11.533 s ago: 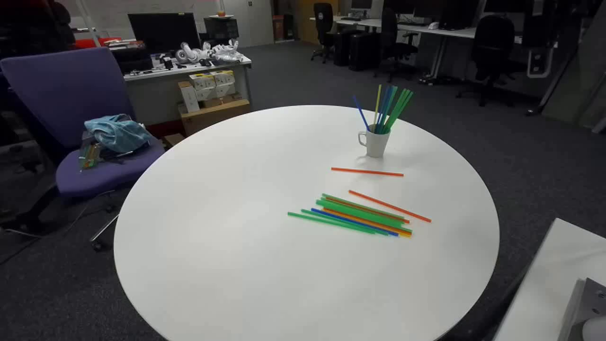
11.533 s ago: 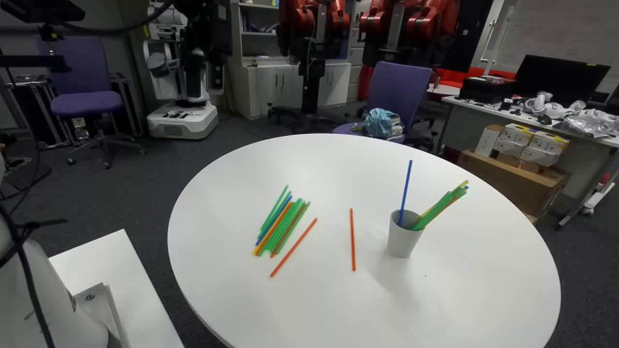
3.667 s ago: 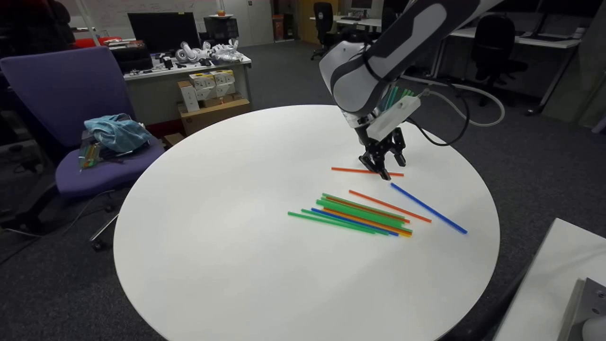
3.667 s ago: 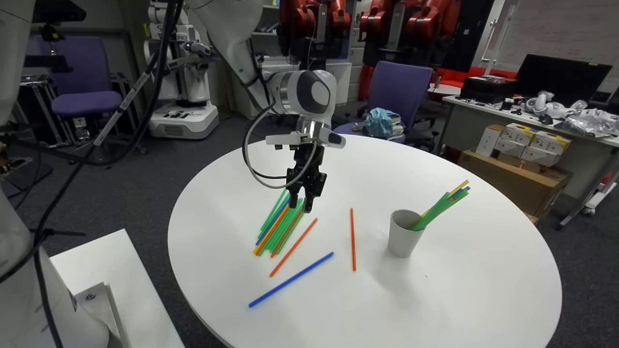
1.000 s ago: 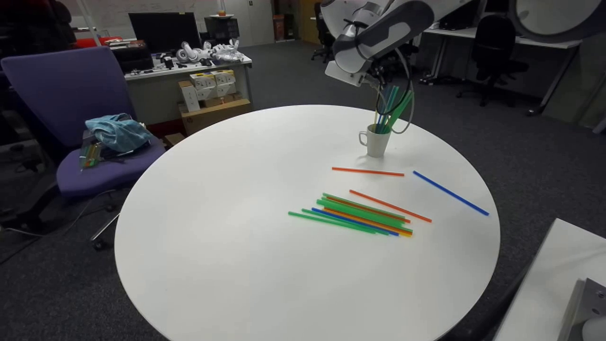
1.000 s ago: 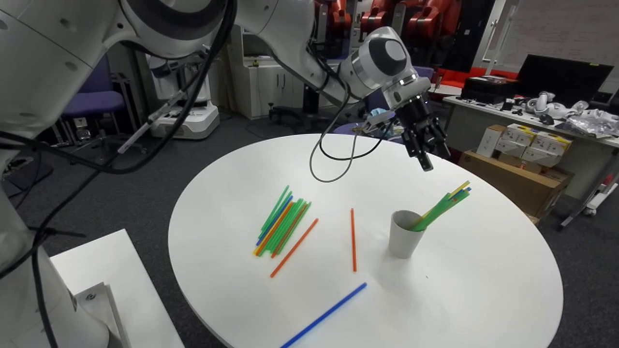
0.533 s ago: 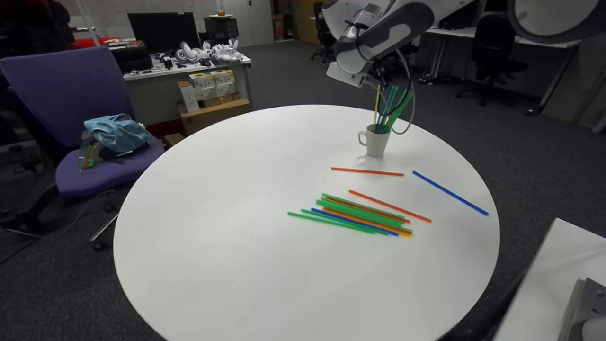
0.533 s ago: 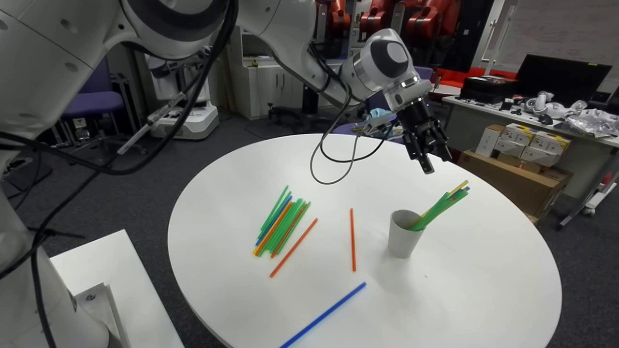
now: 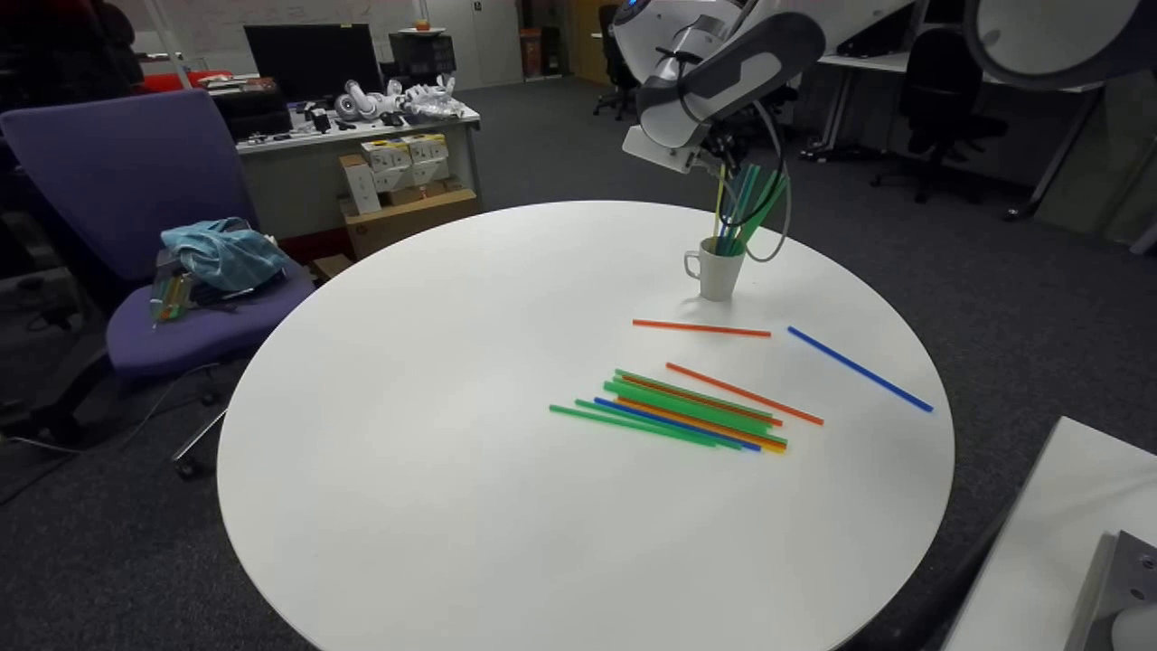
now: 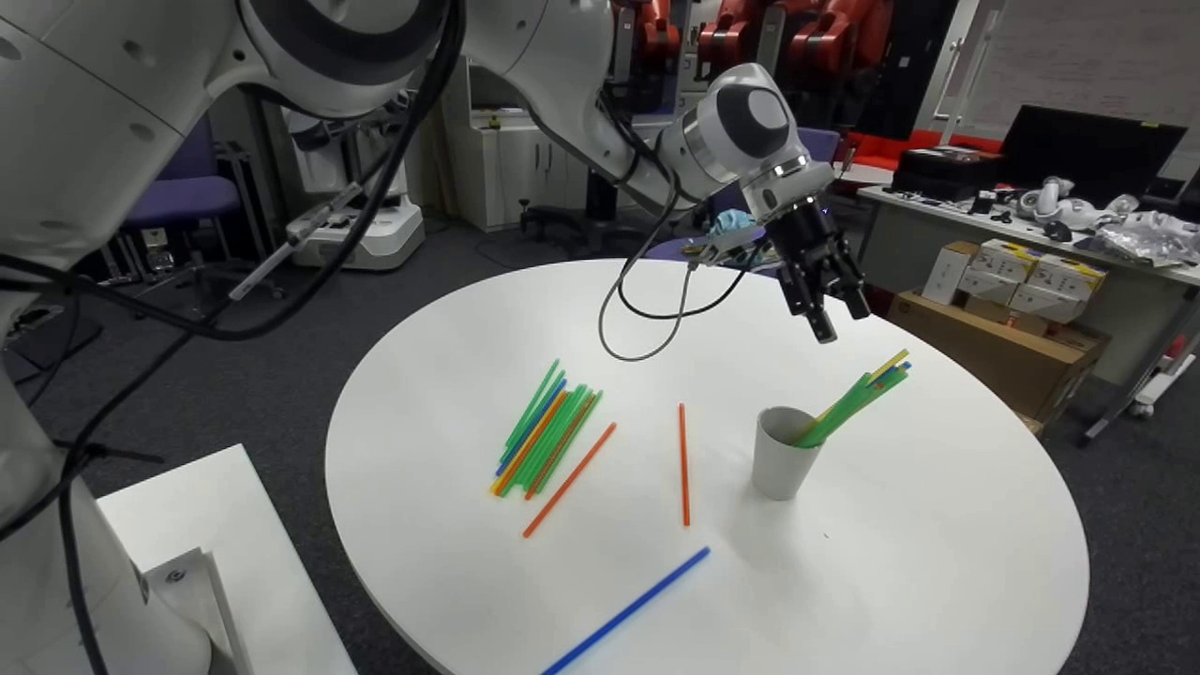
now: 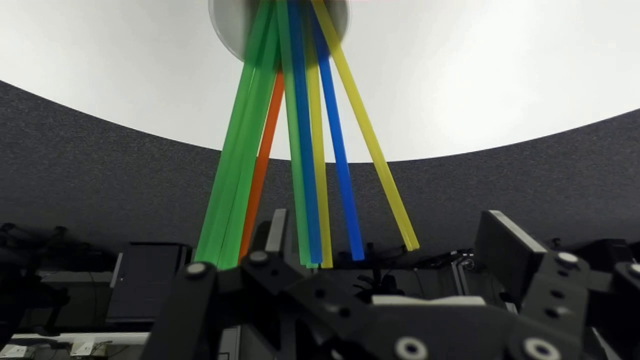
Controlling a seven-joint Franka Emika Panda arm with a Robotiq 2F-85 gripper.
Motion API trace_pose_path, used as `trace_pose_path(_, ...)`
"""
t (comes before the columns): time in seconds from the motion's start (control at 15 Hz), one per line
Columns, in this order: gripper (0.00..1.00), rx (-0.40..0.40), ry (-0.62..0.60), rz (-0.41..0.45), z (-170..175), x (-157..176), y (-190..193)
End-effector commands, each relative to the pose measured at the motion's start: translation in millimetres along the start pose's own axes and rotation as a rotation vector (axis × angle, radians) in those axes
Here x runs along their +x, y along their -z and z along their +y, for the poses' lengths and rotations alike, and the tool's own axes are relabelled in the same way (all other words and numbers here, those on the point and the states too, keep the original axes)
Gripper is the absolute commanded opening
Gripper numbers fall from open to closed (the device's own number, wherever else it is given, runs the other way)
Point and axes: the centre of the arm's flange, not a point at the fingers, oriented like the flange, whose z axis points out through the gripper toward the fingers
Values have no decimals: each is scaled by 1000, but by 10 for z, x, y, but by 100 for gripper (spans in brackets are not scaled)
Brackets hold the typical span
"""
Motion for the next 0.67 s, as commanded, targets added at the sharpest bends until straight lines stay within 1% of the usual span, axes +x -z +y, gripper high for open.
trace_pose_path(0.0,100,-55,3,34,-25,-31,-147)
trace_pose_path(0.33,100,-166,7,99,24,-47,-457)
trace_pose_path(0.6,100,-197,15,130,43,-31,-582)
